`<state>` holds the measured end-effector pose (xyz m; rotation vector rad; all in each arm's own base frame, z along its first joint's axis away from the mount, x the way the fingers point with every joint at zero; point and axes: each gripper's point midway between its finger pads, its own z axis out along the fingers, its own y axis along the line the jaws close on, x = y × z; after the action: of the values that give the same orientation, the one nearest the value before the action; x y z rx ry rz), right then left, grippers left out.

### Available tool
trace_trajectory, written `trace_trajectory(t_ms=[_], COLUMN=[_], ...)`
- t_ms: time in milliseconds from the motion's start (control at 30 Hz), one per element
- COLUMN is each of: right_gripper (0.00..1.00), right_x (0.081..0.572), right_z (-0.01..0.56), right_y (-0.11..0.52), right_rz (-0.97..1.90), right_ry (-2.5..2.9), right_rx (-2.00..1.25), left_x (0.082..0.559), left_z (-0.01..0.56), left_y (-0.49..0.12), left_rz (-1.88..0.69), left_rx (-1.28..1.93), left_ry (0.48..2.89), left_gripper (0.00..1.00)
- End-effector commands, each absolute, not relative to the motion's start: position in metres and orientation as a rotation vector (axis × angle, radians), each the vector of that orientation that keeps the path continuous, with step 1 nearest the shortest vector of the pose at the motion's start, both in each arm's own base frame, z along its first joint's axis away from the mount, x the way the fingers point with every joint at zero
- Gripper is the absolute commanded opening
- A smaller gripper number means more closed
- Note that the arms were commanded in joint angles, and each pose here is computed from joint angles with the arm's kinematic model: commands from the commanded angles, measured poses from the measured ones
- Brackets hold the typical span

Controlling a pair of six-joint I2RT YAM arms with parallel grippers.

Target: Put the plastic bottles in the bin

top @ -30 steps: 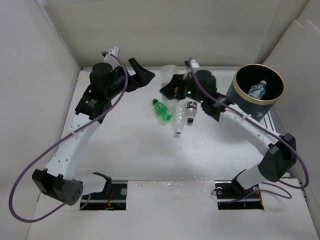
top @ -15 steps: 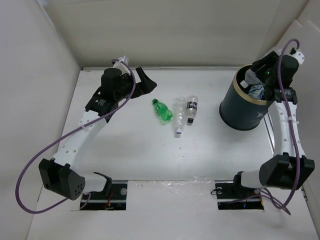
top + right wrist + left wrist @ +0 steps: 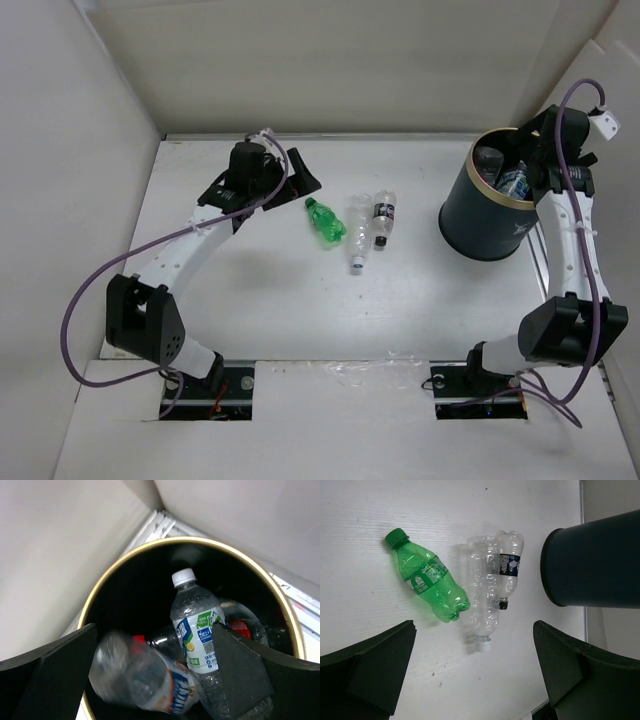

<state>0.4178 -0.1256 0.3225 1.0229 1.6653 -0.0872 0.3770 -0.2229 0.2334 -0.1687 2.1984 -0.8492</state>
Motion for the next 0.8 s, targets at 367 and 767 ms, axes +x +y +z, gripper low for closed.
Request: trace_trajectory(t_ms=[367,767], right_gripper=[1.00,1.00], right_x=[0.376,0.355], right_z=[0.394,0.402], right_y=[-0.016,0.048], right_rz=[0.211,0.339], right_ry=[1.556,1.598], right_rx=[0.623,0.417], left_x=[0.417,0.442], left_z=[0.145,0.056], left_y=[-0.255,-0.253], left_rz=[-0.694,-0.480], left_rx=[-0.406,-0.514], left_ry=[2.427,2.584], left_gripper=[1.00,1.00])
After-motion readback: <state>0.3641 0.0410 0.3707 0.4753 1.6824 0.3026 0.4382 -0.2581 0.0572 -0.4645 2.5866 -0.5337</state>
